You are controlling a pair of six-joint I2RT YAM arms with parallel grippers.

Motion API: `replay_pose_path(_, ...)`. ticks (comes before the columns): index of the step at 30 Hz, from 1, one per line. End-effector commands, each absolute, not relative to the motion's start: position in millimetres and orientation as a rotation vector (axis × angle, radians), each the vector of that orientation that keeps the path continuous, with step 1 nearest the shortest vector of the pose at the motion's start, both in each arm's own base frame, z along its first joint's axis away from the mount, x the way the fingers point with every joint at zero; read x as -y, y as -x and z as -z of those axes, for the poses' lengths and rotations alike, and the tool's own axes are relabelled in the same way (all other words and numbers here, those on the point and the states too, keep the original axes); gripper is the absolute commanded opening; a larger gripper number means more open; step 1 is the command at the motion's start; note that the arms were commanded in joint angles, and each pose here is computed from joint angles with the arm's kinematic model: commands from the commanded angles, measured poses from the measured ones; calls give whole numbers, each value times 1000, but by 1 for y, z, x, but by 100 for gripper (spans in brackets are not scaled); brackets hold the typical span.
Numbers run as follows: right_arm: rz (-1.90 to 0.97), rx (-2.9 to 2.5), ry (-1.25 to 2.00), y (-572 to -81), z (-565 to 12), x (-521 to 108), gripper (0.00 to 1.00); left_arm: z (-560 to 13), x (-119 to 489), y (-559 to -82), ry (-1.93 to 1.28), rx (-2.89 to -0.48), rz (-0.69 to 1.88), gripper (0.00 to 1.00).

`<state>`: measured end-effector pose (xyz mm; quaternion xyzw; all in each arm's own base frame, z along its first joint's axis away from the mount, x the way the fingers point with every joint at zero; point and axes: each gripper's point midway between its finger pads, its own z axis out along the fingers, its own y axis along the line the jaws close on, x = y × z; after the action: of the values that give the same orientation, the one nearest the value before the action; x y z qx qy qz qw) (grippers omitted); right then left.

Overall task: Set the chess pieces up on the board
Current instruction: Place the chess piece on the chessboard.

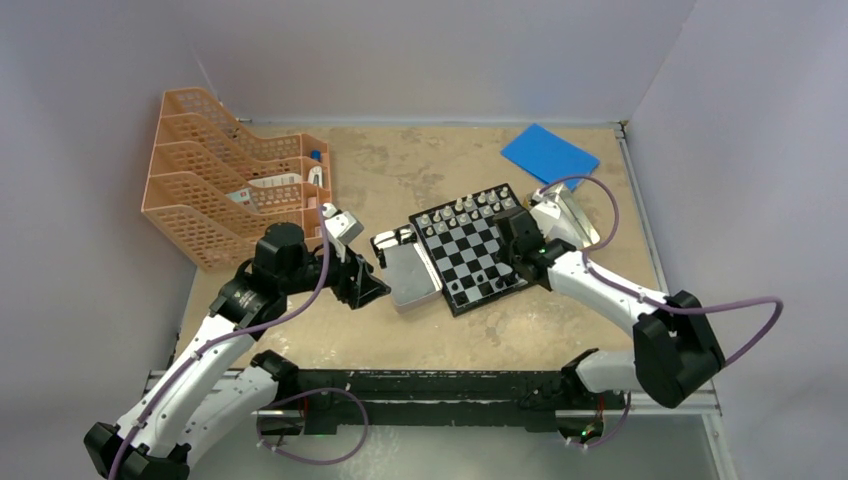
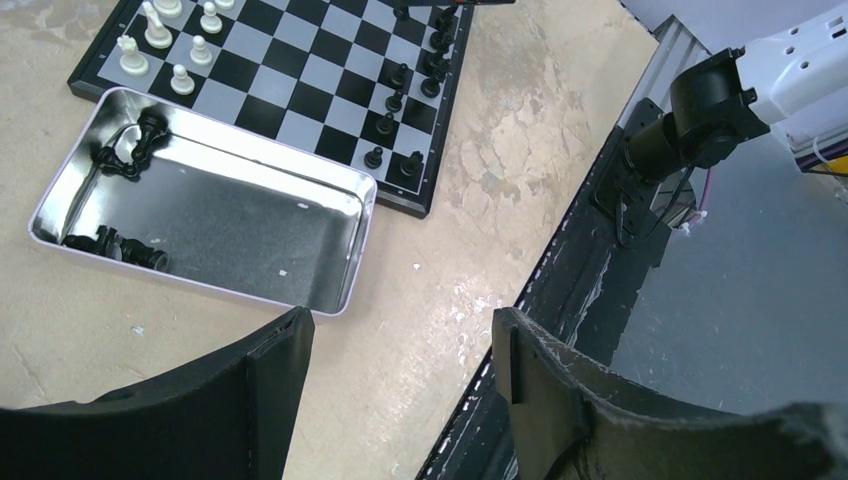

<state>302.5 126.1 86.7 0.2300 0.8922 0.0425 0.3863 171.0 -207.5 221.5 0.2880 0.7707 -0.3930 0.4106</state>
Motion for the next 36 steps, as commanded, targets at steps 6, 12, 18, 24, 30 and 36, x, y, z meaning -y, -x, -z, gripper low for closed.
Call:
replay_pose_path(6,0,-2323,-614,-298,-63,-116,0,-228,206,-175,-713,-1911,967,66)
replay_pose_path(12,11,-2330,-615,-299,-62,-116,0,-227,205,-175,-712,-1913,963,66)
replay_pose_path(18,-4,-2360,-599,-297,-58,-120,0,-226,205,-176,-711,-1917,959,66)
replay_pose_path(24,5,-2385,-590,-293,-52,-120,0,-227,205,-176,-712,-1914,959,66)
replay_pose_path(30,-2,-2397,-580,-292,-49,-122,0,-226,205,-176,-711,-1918,960,66)
replay_pose_path(36,-11,-2414,-566,-291,-49,-124,1,-225,205,-176,-709,-1922,957,66)
